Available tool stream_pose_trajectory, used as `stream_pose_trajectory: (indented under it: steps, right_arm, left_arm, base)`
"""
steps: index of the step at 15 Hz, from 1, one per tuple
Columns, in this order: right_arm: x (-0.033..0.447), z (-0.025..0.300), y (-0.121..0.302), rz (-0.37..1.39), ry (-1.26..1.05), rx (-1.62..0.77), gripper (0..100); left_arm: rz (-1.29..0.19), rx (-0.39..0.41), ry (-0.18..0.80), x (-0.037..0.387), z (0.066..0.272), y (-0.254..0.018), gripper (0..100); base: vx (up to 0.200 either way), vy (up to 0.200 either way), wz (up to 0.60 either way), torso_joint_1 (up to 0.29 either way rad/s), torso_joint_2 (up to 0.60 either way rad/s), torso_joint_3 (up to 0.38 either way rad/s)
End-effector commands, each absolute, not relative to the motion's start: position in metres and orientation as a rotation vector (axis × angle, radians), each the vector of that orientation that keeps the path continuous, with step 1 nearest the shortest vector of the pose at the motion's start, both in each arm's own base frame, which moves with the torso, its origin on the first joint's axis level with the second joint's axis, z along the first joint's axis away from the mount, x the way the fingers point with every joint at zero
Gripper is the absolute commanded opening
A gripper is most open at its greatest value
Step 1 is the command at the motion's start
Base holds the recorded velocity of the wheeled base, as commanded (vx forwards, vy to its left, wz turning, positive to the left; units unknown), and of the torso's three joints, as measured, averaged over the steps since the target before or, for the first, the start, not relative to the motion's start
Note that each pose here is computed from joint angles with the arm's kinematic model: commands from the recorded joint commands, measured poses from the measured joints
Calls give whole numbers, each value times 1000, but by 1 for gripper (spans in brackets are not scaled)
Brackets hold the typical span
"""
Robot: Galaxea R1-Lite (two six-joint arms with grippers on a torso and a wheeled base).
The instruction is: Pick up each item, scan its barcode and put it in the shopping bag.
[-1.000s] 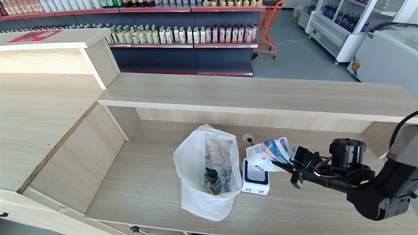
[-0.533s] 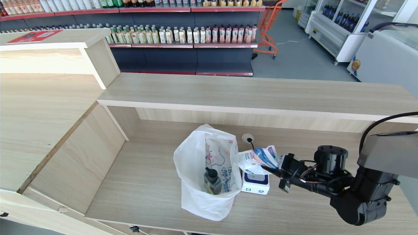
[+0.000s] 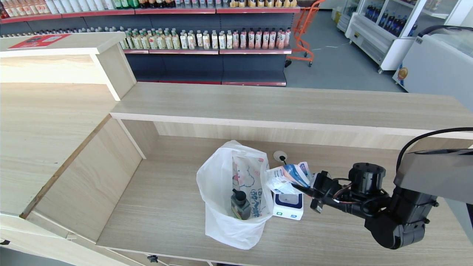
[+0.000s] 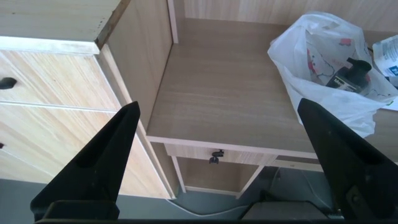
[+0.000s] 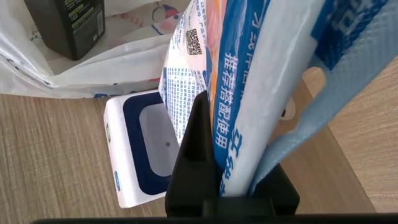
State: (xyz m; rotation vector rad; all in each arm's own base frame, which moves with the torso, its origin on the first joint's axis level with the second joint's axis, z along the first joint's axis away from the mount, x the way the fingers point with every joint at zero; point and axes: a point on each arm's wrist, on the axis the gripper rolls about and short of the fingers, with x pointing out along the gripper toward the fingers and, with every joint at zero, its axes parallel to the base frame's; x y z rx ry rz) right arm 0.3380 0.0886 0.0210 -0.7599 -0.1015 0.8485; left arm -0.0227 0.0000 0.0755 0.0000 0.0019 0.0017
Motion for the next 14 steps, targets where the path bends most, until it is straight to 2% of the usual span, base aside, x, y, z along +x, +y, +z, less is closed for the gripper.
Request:
stream_pose_trajectory:
  steps: [1,3,5,6,8,10,13,14]
  right_arm:
    - [338,26,88,844,-110,-753,0]
    - [335,46,90,829,-129,-690,0]
    - [317,93,99,814,-122,-465,0]
    - [304,119,106,769,-64,-323,0]
    - [289,150,122,682,78,-124,0]
    - [294,159,148,664,190,-6,0]
    - [309,144,195,654,290,96,0]
    - [309,144,195,654,290,96,0]
  left_arm:
    - [2,0,2,-23,76,0,100]
    - [2,0,2,-23,76,0,100]
    - [3,0,2,-23,76,0,100]
    - [2,0,2,-23,76,0,100]
    - [3,0,2,-23,76,0,100]
    - [3,0,2,-23,76,0,100]
    - [2,0,2,-23,76,0,100]
    - [2,0,2,-23,76,0,100]
  base:
    - [0,0,0,0,0,0]
    - [0,0,0,0,0,0]
    - [0,0,0,0,0,0]
    - [0,0,0,0,0,0]
    - [0,0,0,0,0,0]
    - [0,0,0,0,0,0]
    - [0,0,0,0,0,0]
    - [0,0,0,0,0,0]
